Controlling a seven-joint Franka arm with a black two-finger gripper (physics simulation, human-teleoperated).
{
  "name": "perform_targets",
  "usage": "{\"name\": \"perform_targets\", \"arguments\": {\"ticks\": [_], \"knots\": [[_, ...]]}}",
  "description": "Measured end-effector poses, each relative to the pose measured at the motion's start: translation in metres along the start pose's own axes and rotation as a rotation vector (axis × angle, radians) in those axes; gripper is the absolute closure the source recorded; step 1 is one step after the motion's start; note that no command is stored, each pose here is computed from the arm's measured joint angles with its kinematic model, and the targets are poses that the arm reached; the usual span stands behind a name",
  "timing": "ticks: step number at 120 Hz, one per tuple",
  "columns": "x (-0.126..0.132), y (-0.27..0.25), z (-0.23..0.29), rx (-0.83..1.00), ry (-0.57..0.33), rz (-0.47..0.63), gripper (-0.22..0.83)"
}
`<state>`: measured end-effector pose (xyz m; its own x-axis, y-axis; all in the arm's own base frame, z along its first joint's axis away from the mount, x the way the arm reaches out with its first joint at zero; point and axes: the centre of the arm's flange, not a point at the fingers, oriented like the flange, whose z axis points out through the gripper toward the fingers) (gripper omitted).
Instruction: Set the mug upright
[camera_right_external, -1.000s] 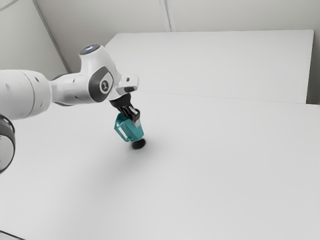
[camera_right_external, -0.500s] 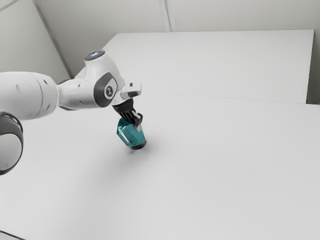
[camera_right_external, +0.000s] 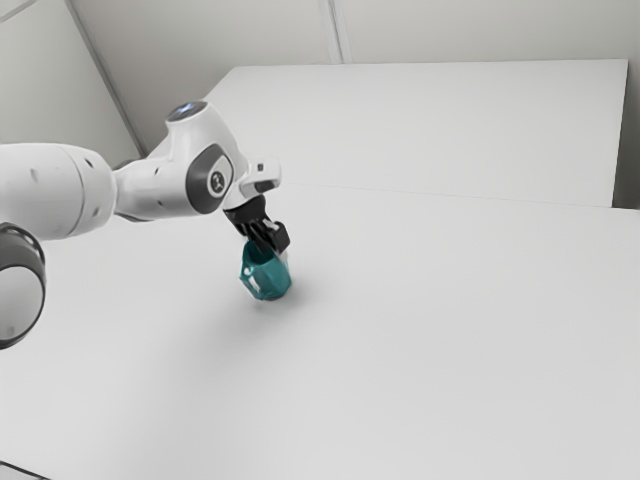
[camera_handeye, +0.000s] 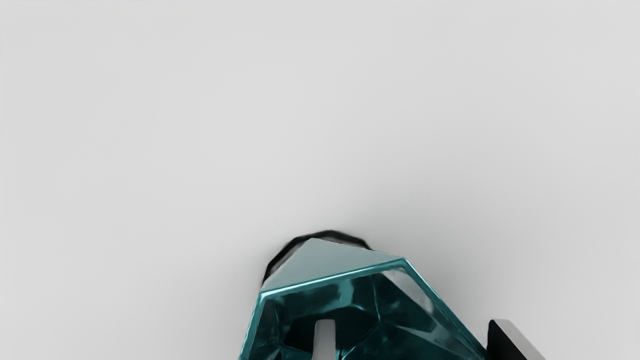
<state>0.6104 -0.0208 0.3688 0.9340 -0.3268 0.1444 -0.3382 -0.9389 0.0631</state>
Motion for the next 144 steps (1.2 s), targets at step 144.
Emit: {"name": "perform_targets", "arguments": {"ticks": [144], "knots": [[-0.031,-0.04,-0.282,0.272,0.029,-0.026,0.02]]}}
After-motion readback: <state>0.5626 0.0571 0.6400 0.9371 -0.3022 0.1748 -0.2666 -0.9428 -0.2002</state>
